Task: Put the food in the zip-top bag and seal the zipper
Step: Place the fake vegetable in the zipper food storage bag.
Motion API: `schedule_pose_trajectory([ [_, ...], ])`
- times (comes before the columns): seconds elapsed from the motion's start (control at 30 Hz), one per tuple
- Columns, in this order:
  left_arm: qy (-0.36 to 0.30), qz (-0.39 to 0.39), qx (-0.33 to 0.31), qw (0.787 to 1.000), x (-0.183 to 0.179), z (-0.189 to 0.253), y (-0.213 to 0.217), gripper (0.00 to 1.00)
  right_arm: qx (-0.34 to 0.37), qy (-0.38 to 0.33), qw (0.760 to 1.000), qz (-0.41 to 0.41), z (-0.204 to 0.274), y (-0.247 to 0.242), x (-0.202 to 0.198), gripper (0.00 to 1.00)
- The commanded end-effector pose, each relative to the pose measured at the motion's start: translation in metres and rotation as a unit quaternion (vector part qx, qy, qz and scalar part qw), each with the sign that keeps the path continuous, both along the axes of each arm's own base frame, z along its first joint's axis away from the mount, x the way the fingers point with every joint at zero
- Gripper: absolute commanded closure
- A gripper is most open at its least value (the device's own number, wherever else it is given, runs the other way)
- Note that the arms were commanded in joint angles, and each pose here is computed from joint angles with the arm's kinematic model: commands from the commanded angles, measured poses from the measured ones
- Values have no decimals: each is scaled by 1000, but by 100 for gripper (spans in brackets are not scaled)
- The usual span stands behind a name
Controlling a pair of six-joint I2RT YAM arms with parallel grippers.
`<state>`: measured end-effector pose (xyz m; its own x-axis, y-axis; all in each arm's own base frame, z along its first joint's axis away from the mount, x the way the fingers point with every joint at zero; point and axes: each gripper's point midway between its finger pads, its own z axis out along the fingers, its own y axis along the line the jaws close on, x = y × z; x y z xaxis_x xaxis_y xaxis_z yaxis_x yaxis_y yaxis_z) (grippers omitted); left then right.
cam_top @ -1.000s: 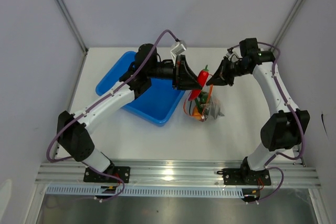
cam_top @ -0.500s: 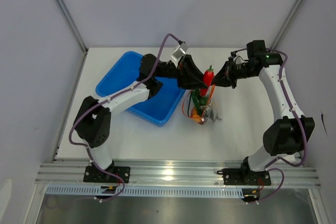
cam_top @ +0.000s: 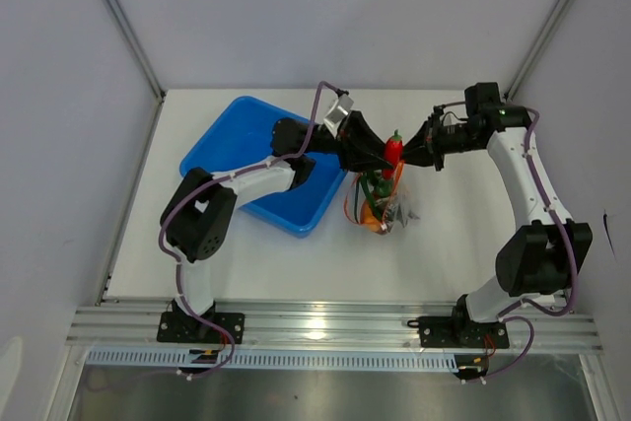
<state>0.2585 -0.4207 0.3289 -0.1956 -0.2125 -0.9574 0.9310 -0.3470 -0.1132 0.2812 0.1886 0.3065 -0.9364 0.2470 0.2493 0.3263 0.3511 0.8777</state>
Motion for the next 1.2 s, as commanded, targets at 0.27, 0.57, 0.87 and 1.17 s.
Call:
schedule_pose_trajectory([
  [0.27,-80,61,-12,995,25,-27,6,94,79,-15,997,7,50,5,-18,100],
  [0.57,-87,109,12,990,44,-48,4,72,89,-11,996,2,55,5,-13,100],
  [0.87,-67,131,32,989,54,-60,8,1,108,-17,994,-5,65,7,-9,100],
  [1.17,-22,277,47,959,67,-15,49,0,100,-23,995,-11,58,7,-5,100],
])
